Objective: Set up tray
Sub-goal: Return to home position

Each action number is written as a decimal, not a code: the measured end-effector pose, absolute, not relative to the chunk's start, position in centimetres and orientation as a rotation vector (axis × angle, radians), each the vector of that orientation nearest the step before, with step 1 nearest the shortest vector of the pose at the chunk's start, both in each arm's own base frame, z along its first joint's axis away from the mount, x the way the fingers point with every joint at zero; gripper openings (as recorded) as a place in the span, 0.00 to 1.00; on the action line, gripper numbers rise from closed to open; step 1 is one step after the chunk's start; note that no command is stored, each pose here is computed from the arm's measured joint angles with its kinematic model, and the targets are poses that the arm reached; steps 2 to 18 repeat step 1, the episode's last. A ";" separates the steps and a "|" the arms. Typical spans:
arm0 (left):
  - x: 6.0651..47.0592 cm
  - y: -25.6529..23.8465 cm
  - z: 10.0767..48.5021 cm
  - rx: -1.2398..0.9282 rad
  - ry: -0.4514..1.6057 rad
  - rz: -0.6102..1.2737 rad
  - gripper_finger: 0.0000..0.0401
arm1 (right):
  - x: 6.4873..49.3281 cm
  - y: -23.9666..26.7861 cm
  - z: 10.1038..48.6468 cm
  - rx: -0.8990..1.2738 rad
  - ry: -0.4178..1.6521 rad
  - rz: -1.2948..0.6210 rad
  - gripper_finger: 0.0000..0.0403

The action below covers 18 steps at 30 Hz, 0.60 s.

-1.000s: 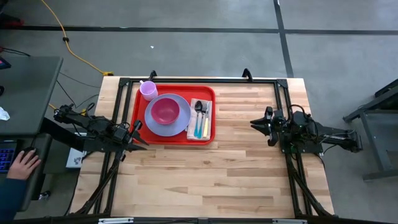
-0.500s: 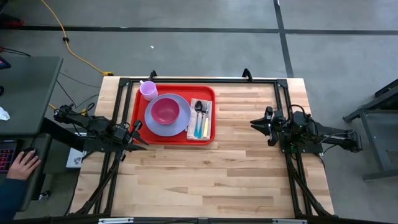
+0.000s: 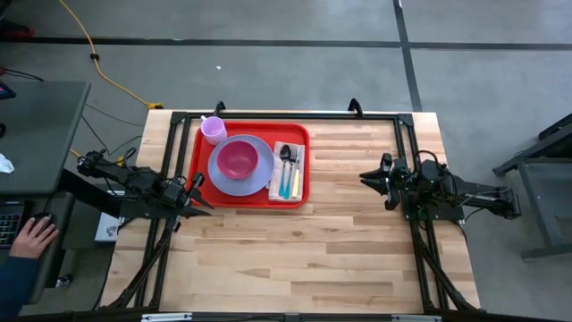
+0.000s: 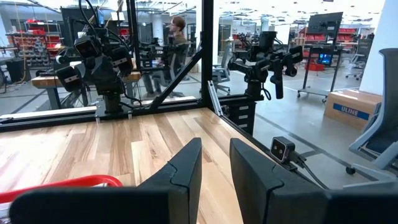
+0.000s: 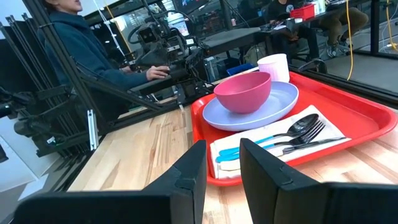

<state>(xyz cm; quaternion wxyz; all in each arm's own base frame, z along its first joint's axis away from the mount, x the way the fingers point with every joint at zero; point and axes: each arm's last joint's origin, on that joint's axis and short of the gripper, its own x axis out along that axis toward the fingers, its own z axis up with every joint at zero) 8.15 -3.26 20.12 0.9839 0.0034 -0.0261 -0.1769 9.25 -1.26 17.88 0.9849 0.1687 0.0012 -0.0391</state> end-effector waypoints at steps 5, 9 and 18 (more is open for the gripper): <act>8.2 -3.3 20.1 0.007 -0.052 -0.356 0.29 | 9.2 -1.3 17.9 0.337 0.003 -0.079 0.18; 8.2 -3.3 20.1 0.007 -0.052 -0.356 0.29 | 9.2 -1.3 17.9 0.337 0.003 -0.079 0.18; 8.2 -3.3 20.1 0.007 -0.052 -0.356 0.29 | 9.2 -1.3 17.9 0.337 0.003 -0.079 0.18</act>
